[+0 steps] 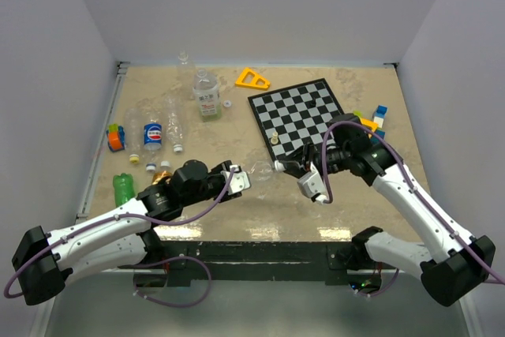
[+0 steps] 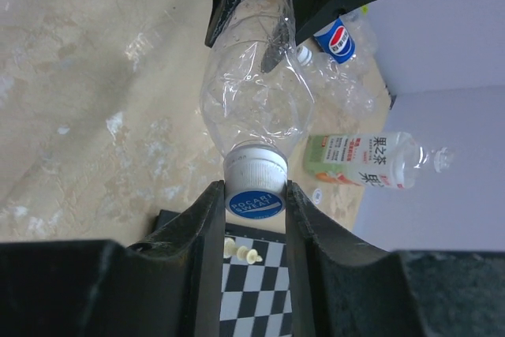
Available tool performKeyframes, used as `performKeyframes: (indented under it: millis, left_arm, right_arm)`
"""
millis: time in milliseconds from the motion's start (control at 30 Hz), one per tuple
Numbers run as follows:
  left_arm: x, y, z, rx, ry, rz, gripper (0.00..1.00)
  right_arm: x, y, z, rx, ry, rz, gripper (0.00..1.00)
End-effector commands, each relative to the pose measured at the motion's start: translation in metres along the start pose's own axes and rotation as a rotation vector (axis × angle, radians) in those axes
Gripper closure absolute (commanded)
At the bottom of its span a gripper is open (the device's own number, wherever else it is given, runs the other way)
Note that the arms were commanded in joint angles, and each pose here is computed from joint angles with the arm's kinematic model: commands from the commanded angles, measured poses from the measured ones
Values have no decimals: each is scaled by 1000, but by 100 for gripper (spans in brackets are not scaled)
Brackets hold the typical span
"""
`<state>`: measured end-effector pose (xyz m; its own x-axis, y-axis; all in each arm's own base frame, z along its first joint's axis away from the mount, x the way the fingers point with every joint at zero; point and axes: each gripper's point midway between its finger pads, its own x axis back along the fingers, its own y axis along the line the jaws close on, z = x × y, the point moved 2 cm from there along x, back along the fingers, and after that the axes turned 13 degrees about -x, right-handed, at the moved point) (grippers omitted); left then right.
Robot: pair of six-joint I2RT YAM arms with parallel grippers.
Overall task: Unscrew the bottle caps
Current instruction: Unscrew the bottle cap from the plastic bottle.
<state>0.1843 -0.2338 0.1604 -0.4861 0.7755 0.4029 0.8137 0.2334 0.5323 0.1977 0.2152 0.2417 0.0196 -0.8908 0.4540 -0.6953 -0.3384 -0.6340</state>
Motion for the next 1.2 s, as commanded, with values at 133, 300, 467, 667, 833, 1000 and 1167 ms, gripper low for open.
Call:
performKeyframes:
  millis: [133,300,467,667,833,1000,1167]
  left_arm:
    - [3,5,-4,-8,-15,-14,100]
    - [3,4,-4,-8,-15,-12,100]
    - [3,5,-4,-7,-17,-14,100]
    - [3,5,-4,-5,-16,-15,100]
    - [3,8,-4,2,-11,-32,100]
    - [4,13,-1,7,11,-66,100]
    - [6,18,0,11,24,-93,100]
  right_arm:
    - [19,0,-15,-237,4,105,25]
    - [33,3,-17,-326,49,149,14]
    - [48,6,-19,-424,84,209,12]
    - [65,-4,-20,-576,94,325,10]
    - [64,-10,-13,-766,103,326,9]
    - [56,-12,-18,-836,43,239,8]
    - [48,-18,-14,-884,17,193,8]
